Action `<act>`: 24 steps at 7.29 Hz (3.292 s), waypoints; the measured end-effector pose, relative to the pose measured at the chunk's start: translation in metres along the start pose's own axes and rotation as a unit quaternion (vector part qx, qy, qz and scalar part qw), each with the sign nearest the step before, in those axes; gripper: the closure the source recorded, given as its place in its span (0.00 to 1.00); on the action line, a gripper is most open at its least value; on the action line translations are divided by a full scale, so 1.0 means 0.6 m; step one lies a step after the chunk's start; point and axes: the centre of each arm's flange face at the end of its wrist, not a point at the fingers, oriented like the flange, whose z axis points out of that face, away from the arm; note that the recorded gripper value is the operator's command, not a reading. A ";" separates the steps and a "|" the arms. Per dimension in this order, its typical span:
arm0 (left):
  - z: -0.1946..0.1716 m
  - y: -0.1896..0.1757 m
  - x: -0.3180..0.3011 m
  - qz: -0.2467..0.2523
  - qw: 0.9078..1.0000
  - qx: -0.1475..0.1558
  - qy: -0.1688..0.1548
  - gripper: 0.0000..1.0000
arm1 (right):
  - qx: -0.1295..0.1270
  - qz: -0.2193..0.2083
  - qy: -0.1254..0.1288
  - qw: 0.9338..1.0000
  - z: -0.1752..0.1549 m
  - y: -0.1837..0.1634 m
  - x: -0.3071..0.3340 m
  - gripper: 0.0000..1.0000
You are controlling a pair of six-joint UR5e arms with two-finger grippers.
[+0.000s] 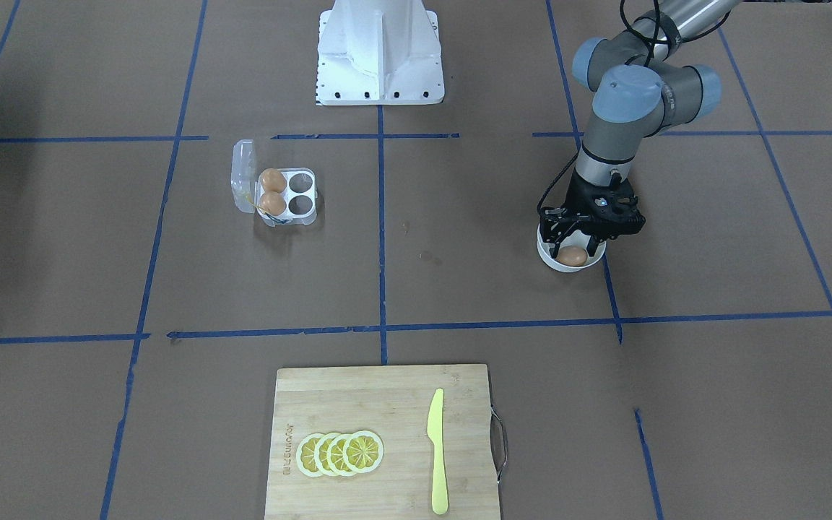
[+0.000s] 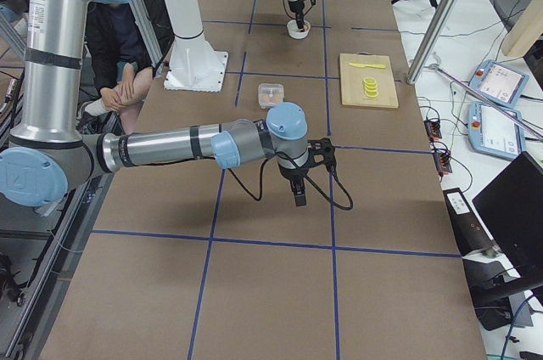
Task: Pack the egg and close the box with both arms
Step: 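Lift the brown egg out of the bowl with the left gripper, then carry the egg with the left gripper over the clear egg carton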
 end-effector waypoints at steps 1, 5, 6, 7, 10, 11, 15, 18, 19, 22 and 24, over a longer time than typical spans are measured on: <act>0.001 0.001 0.001 0.001 1.000 0.000 0.000 0.29 | 0.000 0.000 0.000 1.000 0.000 0.000 0.000 0.00; 0.006 0.001 -0.001 0.000 1.000 0.000 -0.002 0.35 | 0.000 0.000 0.000 1.000 0.000 0.000 0.000 0.00; 0.007 0.001 -0.002 0.000 1.000 -0.001 -0.003 0.41 | 0.000 0.000 0.000 1.000 0.000 0.000 0.000 0.00; 0.008 0.001 -0.002 0.000 1.000 -0.001 -0.004 0.46 | 0.000 0.000 0.000 1.000 0.000 0.000 0.000 0.00; 0.002 0.001 0.001 0.002 1.000 0.001 0.001 0.49 | 0.000 -0.001 0.000 1.000 0.000 -0.001 -0.001 0.00; -0.004 0.000 0.003 0.003 1.000 0.002 0.004 0.50 | 0.000 -0.001 0.000 1.000 0.000 -0.001 -0.001 0.00; -0.047 -0.006 0.011 0.005 1.000 0.012 0.025 0.51 | 0.000 -0.001 0.000 1.000 0.000 -0.002 -0.002 0.00; -0.089 0.000 0.004 0.015 0.999 0.020 0.041 0.51 | 0.002 -0.002 0.000 1.000 -0.002 -0.002 -0.002 0.00; -0.108 0.002 0.005 0.019 0.998 0.024 0.050 0.51 | 0.002 -0.002 -0.001 1.000 -0.002 -0.002 -0.003 0.00; -0.171 0.003 0.039 0.024 0.992 0.032 0.120 0.50 | 0.002 -0.001 -0.001 1.000 -0.003 -0.003 -0.004 0.00; -0.190 0.009 0.061 0.006 0.978 0.045 0.204 0.50 | 0.002 -0.002 -0.001 1.000 -0.004 -0.003 -0.004 0.00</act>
